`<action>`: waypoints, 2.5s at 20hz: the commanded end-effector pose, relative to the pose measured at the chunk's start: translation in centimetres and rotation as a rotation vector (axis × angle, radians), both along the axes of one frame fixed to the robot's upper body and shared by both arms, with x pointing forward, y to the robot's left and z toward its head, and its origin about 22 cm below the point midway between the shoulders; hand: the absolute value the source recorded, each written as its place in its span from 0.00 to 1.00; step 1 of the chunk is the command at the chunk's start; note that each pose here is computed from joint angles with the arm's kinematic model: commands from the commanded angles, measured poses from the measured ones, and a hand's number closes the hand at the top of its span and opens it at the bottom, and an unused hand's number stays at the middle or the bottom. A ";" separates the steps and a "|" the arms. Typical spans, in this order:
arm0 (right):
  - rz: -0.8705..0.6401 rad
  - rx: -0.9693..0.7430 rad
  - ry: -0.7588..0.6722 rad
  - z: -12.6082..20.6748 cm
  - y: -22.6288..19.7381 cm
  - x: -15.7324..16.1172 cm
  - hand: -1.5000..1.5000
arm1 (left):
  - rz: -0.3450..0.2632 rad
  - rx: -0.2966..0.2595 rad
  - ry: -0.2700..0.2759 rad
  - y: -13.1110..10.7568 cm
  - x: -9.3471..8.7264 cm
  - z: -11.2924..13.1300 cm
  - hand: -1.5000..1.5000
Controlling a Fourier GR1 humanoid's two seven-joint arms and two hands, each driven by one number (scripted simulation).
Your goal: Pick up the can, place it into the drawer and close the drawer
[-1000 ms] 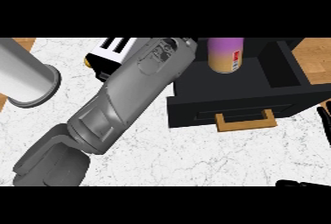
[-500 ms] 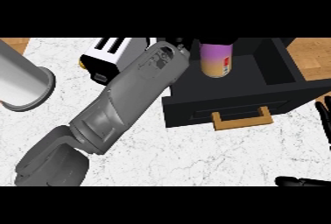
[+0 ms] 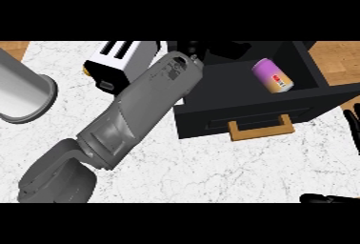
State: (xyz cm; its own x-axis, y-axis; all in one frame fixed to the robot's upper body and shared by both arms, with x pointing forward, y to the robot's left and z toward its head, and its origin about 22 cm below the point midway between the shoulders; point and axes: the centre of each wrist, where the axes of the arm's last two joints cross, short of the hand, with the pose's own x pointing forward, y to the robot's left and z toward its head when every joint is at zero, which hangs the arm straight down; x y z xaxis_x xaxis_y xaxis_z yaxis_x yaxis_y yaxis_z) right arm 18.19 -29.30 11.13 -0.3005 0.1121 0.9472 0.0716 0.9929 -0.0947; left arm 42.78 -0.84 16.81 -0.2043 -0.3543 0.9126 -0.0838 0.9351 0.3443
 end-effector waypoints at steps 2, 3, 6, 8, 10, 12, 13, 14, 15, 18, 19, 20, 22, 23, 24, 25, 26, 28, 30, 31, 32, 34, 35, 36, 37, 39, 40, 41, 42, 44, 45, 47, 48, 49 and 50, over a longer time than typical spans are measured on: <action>0.004 0.000 -0.007 1.1 1.1 0.0 0.00 | 0.053 -0.010 -0.013 0.2 0.1 -0.5 0.00; -0.004 0.012 -0.033 0.2 0.0 0.6 0.00 | 0.049 -0.010 -0.021 0.3 0.3 -0.1 0.00; 0.013 -0.010 -0.048 1.4 0.9 -1.1 0.00 | 0.051 -0.035 -0.010 0.6 0.4 -0.5 0.00; -0.003 -0.075 -0.048 1.4 1.0 0.0 0.00 | 0.040 -0.055 -0.011 0.3 -0.1 -0.9 0.00; -0.032 -0.152 -0.089 2.0 0.0 -0.6 0.00 | 0.062 -0.066 0.002 0.3 0.0 -0.7 0.00; -0.037 -0.237 -0.112 2.4 0.6 -0.1 0.00 | 0.045 -0.103 0.010 -0.6 -0.3 0.8 0.00; -0.049 -0.258 -0.139 3.2 -0.2 -0.4 0.00 | 0.055 -0.122 0.019 0.0 -0.2 -0.2 0.00; -0.018 -0.304 -0.127 3.2 0.8 -0.7 0.00 | 0.049 -0.111 0.016 0.2 0.1 -0.1 0.00; -0.013 -0.327 -0.145 3.3 0.8 -0.1 0.00 | 0.038 -0.123 0.010 -0.4 -0.3 0.4 0.00; -0.016 -0.386 -0.169 3.9 1.2 0.2 0.00 | 0.027 -0.160 -0.001 0.3 0.1 -0.2 0.00; -0.008 -0.441 -0.188 4.5 1.0 0.7 0.00 | 0.030 -0.166 0.003 -0.1 -0.4 -0.3 0.00; 0.010 -0.421 -0.205 3.4 1.9 0.4 0.00 | 0.036 -0.191 -0.024 -0.4 -0.5 0.2 0.00; -0.002 -0.496 -0.187 3.6 2.1 0.1 0.00 | 0.051 -0.199 -0.009 -0.3 -0.1 1.0 0.00; -0.039 -0.561 -0.204 4.2 2.1 1.7 0.00 | 0.036 -0.213 -0.026 -0.8 -0.5 1.4 0.00; -0.038 -0.592 -0.207 4.8 3.1 0.6 0.00 | 0.032 -0.193 -0.026 -0.7 -0.6 0.9 0.00; -0.048 -0.645 -0.202 4.2 2.6 1.2 0.00 | 0.032 -0.216 -0.033 -0.9 -0.6 1.4 0.00; -0.053 -0.679 -0.180 4.0 2.7 1.2 0.00 | 0.027 -0.193 -0.037 -1.0 -0.7 1.3 0.00; -0.047 -0.761 -0.171 3.4 3.0 1.3 0.00 | 0.026 -0.197 -0.053 -1.2 -0.6 2.1 0.00; -0.081 -0.842 -0.167 3.4 2.9 3.3 0.00 | 0.015 -0.185 -0.053 -1.9 -1.3 2.2 0.00; -0.089 -0.876 -0.157 3.0 3.5 3.5 0.00 | 0.039 -0.190 -0.050 -0.9 -0.4 1.7 0.00; -0.084 -0.912 -0.162 2.3 3.7 3.8 0.00 | 0.048 -0.196 -0.034 -0.9 -0.5 1.3 0.00; -0.073 -0.985 -0.144 1.2 5.2 4.0 0.00 | 0.027 -0.207 -0.013 -1.6 -1.0 2.3 0.00; -0.056 -1.020 -0.140 1.1 5.7 5.2 0.00 | 0.026 -0.210 -0.027 -1.3 -0.8 2.0 0.00; -0.076 -1.021 -0.132 -0.6 6.0 4.8 0.00 | 0.051 -0.230 -0.020 -1.9 -1.1 2.8 0.00; -0.083 -1.052 -0.101 -0.6 5.2 5.1 0.00 | 0.033 -0.210 -0.030 -0.3 -0.1 3.4 0.00; -0.091 -1.119 -0.087 -2.6 7.8 6.2 0.00 | 0.030 -0.204 -0.023 -0.8 -0.7 1.7 0.00; -0.110 -1.145 -0.053 -2.4 4.0 6.8 0.00 | 0.038 -0.215 -0.017 0.1 -0.3 2.9 0.00; -0.117 -1.145 -0.080 -3.4 6.7 7.4 0.00 | 0.055 -0.211 -0.019 -0.6 -0.6 2.7 0.00; -0.135 -1.118 -0.063 -4.7 5.9 7.7 0.00 | 0.048 -0.184 -0.037 1.3 0.0 3.7 0.00; -0.152 -1.090 -0.063 -5.1 8.1 9.0 0.00 | 0.050 -0.205 -0.014 1.5 -0.2 2.5 0.00; -0.169 -1.080 -0.060 -6.3 7.3 9.7 0.00 | 0.044 -0.197 -0.028 1.8 -0.3 3.9 0.00; -0.187 -1.089 -0.059 -7.6 6.5 8.6 0.00 | 0.059 -0.192 -0.016 3.3 -0.3 4.3 0.00; -0.202 -1.077 -0.042 -6.7 7.1 11.5 0.00 | 0.040 -0.196 -0.015 4.2 -0.2 3.9 0.00; -0.198 -1.060 -0.051 -7.9 6.7 11.1 0.00 | 0.064 -0.202 -0.023 4.1 -0.6 3.6 0.00; -0.207 -1.098 -0.041 -8.8 5.5 11.8 0.00 | 0.059 -0.186 -0.046 3.9 -0.9 3.1 0.00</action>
